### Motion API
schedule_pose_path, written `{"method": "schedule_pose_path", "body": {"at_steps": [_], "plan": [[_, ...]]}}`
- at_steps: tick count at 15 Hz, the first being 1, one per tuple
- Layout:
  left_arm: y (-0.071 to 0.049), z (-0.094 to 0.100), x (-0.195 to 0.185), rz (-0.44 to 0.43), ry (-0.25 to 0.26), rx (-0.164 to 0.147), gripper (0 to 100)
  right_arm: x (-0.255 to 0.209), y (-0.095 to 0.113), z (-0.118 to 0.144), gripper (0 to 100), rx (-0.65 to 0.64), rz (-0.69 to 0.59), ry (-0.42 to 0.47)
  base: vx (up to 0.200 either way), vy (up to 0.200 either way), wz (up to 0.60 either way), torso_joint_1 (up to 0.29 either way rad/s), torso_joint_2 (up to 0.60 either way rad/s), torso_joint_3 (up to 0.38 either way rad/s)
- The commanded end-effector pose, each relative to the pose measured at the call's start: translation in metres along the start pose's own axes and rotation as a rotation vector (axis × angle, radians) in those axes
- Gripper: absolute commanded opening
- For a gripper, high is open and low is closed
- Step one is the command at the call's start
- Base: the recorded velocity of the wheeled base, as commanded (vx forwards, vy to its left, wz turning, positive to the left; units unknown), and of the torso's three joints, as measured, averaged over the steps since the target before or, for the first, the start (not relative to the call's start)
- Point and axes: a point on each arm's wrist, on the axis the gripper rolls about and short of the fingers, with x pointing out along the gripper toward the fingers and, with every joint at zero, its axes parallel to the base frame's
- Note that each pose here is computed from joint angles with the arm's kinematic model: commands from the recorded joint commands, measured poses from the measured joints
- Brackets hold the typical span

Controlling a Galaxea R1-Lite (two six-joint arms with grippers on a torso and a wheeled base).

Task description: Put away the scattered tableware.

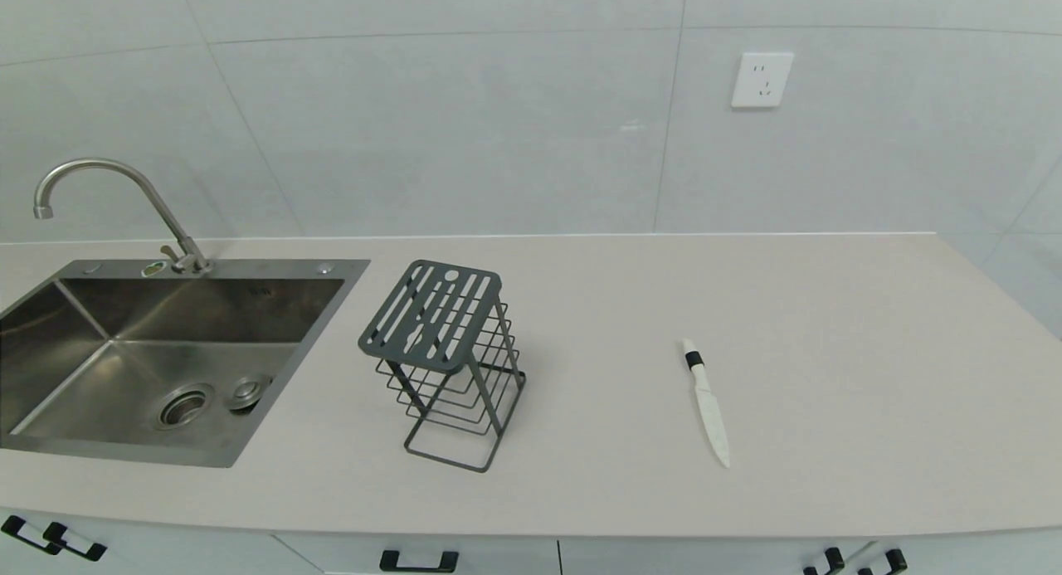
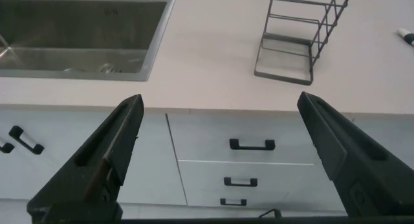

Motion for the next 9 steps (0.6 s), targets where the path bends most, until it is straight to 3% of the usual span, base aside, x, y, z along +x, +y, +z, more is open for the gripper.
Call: {"method": "schedule_pose_path", "body": {"at_steps": [1, 9], "plan": [[0.0, -0.0001, 0.0001, 0.001, 0.002, 0.0, 100, 0.0001, 0.0, 0.0001, 100, 0.0, 0.0, 0.001, 0.0, 0.0, 0.0, 0.0, 0.0, 0.0], [0.0, -0.0001, 0.0001, 0.001, 0.002, -0.002, 100, 0.0001, 0.0, 0.0001, 100, 0.0, 0.0, 0.001, 0.0, 0.0, 0.0, 0.008, 0.0, -0.001]]}}
